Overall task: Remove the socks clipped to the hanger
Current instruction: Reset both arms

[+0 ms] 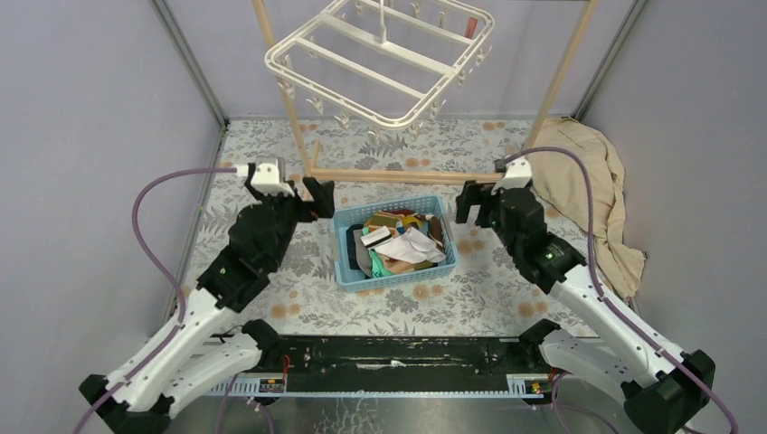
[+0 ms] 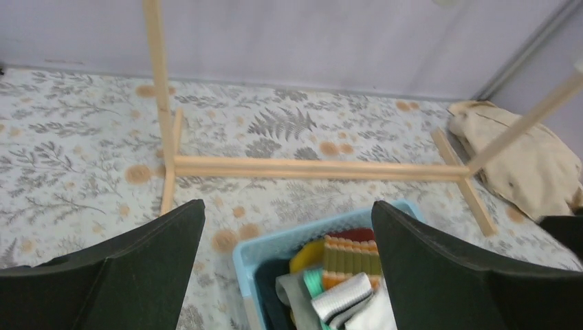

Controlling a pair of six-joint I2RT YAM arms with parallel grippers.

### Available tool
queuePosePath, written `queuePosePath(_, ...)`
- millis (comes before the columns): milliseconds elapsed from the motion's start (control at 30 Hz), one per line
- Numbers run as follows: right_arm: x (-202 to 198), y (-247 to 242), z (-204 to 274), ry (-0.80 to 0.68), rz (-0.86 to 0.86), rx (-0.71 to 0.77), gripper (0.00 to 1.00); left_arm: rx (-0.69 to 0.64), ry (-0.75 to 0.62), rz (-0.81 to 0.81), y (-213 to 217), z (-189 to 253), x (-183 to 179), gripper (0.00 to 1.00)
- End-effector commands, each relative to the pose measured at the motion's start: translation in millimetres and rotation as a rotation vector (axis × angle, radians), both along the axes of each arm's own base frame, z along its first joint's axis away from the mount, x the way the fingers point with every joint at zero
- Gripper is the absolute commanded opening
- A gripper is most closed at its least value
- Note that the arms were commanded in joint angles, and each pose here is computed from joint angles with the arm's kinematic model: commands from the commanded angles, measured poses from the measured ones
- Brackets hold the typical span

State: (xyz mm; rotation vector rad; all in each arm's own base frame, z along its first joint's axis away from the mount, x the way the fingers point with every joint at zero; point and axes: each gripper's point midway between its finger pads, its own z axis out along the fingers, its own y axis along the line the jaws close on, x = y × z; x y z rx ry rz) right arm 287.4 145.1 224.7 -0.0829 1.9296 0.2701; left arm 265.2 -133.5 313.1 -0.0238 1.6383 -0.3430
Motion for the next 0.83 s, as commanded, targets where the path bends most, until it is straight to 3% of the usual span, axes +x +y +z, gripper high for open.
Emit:
queuePosePath(0, 30.8, -29.5, 43.1, -0.114, -0.081, 0.062, 1.0, -0.021, -0.03, -0.041, 11.7, 12.4, 41.7, 0.99)
queuePosePath(200, 39.2, -83.1, 23.7, -0.056, -0.253, 0.072, 1.0, -0.097, -0.007, 0.037, 62.4, -8.2, 67.1, 0.99)
queuePosePath(800, 42.4, -77.5, 22.9, -0.036, -0.241, 0.097, 0.99, -0.117, 0.045, -0.026, 58.1, -27.7, 79.2, 0.99)
